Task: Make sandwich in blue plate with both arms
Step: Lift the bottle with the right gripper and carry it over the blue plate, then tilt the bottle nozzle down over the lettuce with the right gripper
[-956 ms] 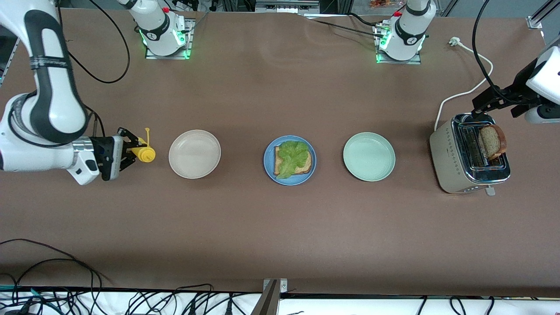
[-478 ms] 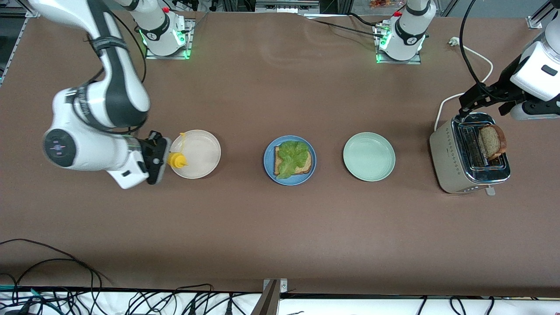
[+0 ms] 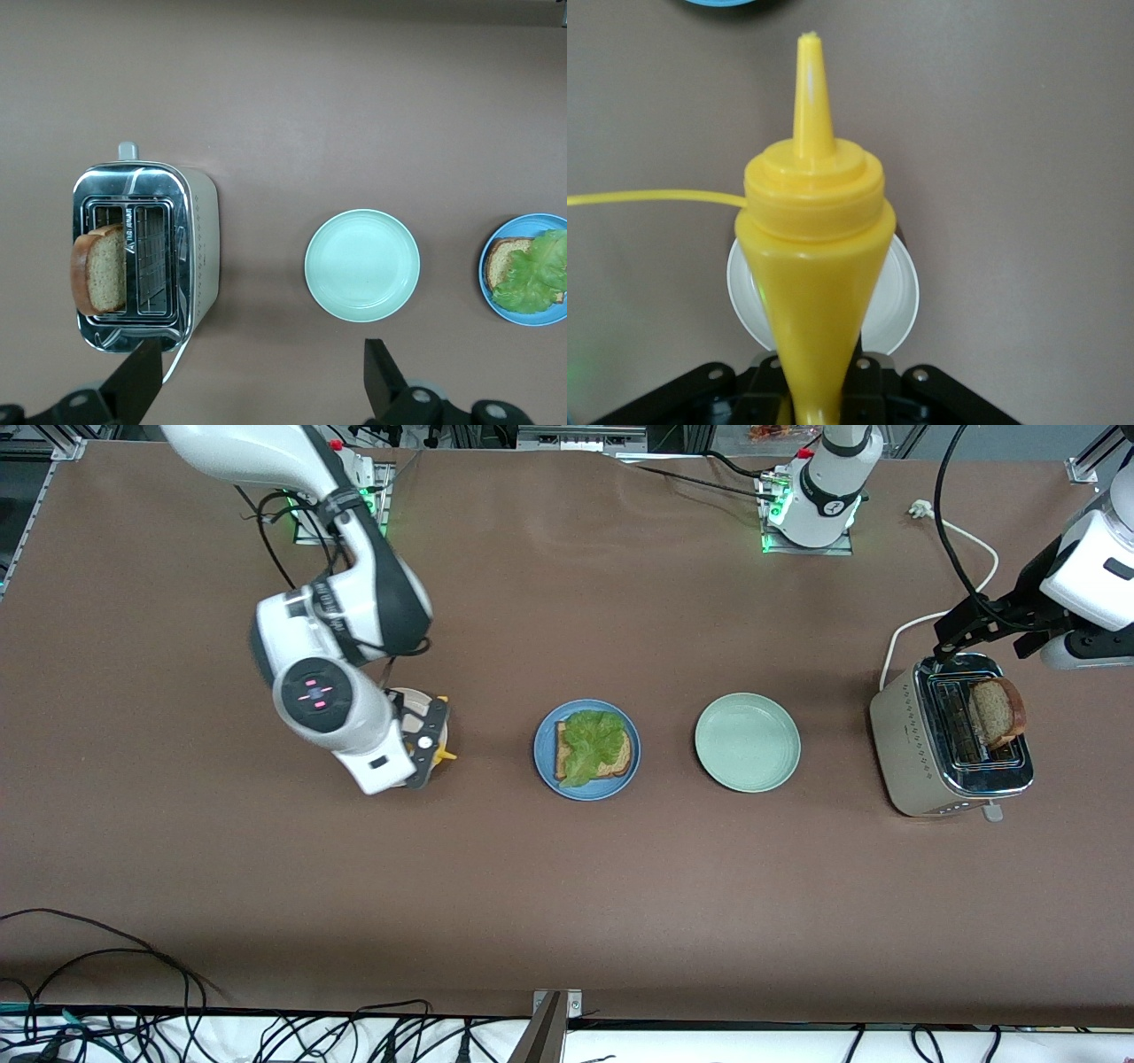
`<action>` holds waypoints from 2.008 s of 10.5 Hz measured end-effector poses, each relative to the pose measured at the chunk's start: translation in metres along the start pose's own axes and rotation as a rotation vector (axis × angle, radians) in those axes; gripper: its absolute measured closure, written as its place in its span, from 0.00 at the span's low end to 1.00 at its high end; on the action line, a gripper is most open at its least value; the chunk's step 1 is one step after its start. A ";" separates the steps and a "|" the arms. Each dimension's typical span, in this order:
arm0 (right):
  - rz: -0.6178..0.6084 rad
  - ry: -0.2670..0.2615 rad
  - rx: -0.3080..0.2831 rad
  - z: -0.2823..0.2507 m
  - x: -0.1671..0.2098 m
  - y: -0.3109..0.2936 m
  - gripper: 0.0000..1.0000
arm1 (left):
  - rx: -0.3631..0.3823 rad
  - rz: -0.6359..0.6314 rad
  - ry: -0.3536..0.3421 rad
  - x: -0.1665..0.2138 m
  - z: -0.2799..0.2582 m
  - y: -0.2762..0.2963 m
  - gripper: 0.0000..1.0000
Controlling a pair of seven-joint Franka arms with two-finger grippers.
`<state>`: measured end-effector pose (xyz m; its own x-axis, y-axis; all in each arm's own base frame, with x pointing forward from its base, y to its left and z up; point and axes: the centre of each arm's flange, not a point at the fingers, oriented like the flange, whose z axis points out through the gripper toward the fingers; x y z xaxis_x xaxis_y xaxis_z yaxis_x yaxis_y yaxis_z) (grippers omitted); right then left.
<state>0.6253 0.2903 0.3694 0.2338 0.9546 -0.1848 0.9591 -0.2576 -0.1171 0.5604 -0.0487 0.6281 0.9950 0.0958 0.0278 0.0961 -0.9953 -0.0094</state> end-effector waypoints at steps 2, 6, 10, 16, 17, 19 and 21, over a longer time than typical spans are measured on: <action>-0.032 -0.121 -0.114 0.005 0.043 -0.033 0.82 | 0.001 -0.007 -0.004 0.000 0.000 -0.004 0.00; -0.119 -0.363 -0.410 0.042 0.134 -0.115 0.81 | 0.003 -0.008 -0.015 -0.001 0.002 -0.005 0.00; -0.236 -0.522 -0.648 0.076 0.188 -0.171 0.81 | 0.003 -0.009 -0.017 -0.001 0.002 -0.005 0.00; -0.302 -0.597 -0.791 0.090 0.211 -0.194 0.81 | 0.003 -0.009 -0.017 -0.001 0.002 -0.005 0.00; -0.302 -0.600 -0.793 0.090 0.212 -0.195 0.81 | 0.003 -0.009 -0.017 -0.001 0.002 -0.005 0.00; -0.296 -0.600 -0.796 0.089 0.211 -0.192 0.81 | 0.003 -0.008 -0.017 -0.001 0.002 -0.005 0.00; -0.291 -0.600 -0.798 0.087 0.211 -0.190 0.82 | 0.003 -0.006 -0.017 -0.001 0.002 -0.003 0.00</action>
<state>0.4784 0.5275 0.2677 0.0683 0.6765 -0.7333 0.8435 0.3533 0.4045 0.5591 -0.0458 0.6261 0.9948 0.1015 0.0105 0.1017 -0.9947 -0.0127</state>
